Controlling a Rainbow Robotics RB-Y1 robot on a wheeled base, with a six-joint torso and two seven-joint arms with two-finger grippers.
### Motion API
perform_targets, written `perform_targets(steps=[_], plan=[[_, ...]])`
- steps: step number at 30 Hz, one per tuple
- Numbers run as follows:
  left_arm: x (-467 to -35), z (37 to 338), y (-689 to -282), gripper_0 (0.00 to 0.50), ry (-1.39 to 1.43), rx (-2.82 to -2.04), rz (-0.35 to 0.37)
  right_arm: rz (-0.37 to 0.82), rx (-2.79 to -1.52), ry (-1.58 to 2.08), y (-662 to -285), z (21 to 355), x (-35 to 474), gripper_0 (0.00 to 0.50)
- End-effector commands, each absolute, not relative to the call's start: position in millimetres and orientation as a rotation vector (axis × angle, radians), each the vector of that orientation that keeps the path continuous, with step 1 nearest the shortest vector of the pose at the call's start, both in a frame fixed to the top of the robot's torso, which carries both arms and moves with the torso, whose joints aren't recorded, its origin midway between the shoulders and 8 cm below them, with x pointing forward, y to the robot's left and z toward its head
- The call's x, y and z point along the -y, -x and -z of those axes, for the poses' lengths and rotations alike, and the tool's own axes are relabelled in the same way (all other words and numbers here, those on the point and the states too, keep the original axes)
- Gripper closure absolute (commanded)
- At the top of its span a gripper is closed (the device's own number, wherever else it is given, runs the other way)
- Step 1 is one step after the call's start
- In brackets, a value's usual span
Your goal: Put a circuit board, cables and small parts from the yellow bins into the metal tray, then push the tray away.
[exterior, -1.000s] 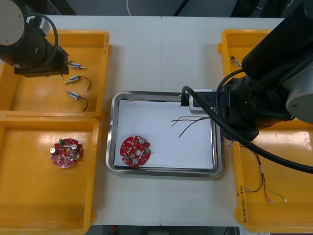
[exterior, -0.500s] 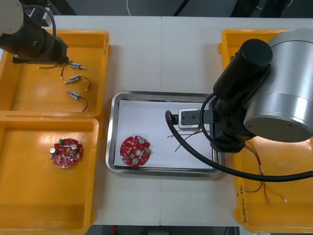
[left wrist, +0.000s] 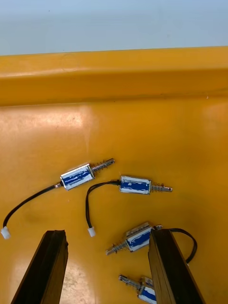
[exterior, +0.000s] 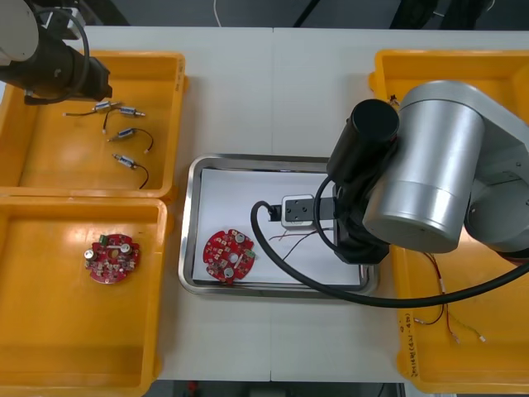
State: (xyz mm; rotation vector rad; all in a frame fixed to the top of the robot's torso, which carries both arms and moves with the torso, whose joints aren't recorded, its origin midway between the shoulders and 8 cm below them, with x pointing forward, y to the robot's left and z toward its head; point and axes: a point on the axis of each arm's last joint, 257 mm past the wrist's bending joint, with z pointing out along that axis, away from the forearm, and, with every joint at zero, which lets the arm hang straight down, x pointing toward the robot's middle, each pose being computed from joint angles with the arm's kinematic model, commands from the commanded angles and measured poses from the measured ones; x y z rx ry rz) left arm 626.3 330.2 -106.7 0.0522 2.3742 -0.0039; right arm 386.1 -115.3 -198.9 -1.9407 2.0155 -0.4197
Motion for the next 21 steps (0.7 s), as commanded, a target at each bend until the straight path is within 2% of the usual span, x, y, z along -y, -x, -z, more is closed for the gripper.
perform_targets(steps=[1, 8, 15, 21], plan=[[-345, 56, -643, 0.0, -0.298, -2.252, -0.12, 0.409, -1.936, 1.995, -387, 201, 91, 0.5], [-353, 63, -658, 0.0, -0.387, -2.222, -0.142, 0.376, -1.915, 2.003, -390, 212, 73, 0.5], [-356, 73, -672, 0.0, -0.455, -2.187, -0.152, 0.426, -1.871, 2.005, -401, 227, 73, 0.5], [-357, 86, -684, 0.0, -0.487, -2.158, -0.146, 0.392, -1.922, 2.008, -406, 244, 78, 0.5]])
